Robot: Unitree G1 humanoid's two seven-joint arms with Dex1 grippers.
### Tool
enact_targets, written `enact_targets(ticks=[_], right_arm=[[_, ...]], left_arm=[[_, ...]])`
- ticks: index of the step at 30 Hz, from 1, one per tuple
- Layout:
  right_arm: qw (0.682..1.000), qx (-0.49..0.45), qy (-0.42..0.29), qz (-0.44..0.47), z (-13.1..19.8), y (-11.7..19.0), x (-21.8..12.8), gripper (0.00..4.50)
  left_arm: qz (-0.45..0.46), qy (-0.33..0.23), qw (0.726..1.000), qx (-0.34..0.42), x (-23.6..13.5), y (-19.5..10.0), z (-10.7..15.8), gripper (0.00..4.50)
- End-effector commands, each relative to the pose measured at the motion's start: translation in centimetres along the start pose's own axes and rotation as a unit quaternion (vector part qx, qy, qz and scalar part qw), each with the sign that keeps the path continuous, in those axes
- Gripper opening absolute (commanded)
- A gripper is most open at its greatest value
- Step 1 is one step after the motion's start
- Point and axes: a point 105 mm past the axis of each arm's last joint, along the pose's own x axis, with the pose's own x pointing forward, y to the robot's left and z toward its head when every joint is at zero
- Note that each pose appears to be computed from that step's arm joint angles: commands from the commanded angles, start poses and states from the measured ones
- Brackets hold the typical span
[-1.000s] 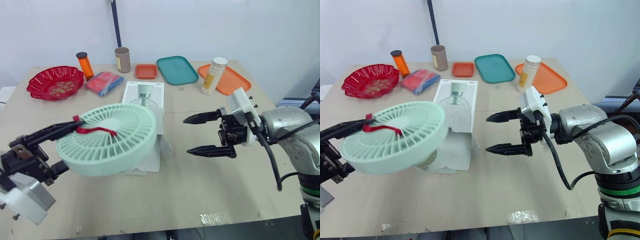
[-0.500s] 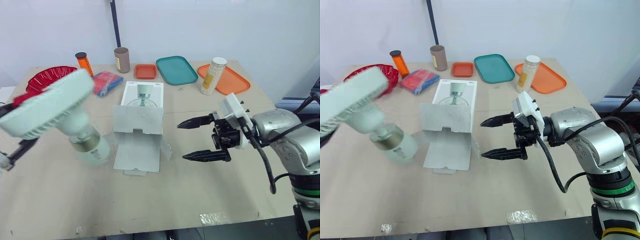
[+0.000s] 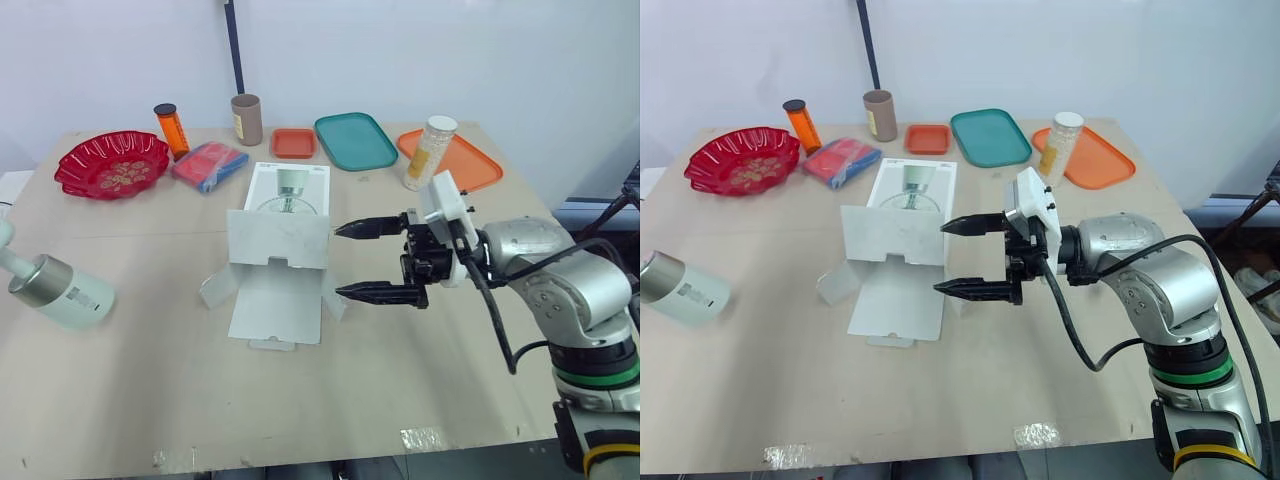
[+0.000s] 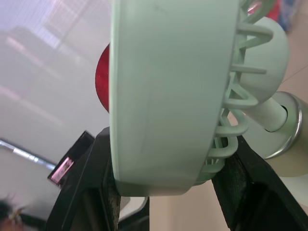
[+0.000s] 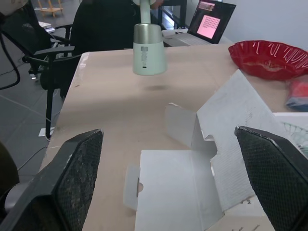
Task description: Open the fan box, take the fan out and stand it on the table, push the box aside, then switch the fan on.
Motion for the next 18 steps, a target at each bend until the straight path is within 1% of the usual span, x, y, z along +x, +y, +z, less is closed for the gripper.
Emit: enact_targets(ticks=[1, 4, 9, 15, 18], right_arm=[[0.999, -0.032, -0.013, -0.004, 1.4, 0.1, 0.6, 4.50], [0.999, -0.036, -0.023, -0.007, 1.9, 0.1, 1.1, 4.50], [0.998, -0.033, -0.044, -0.009, 2.9, 0.2, 1.8, 4.50], [0.997, -0.041, -0.058, -0.007, 3.6, 0.5, 2.3, 4.50], [0.997, -0.045, -0.062, -0.008, 3.8, 0.5, 2.5, 4.50]], left_arm=[[0.012, -0.022, 1.000, -0.003, 1.2, 0.0, 0.5, 2.03], [0.001, -0.015, 0.999, -0.029, 2.1, -0.8, -0.2, 2.03], [-0.006, -0.010, 0.999, -0.051, 3.3, -1.7, -1.1, 2.03], [-0.014, -0.007, 0.998, -0.058, 4.2, -2.4, -1.6, 2.03], [-0.022, -0.009, 0.999, -0.048, 4.4, -2.3, -1.4, 2.03]])
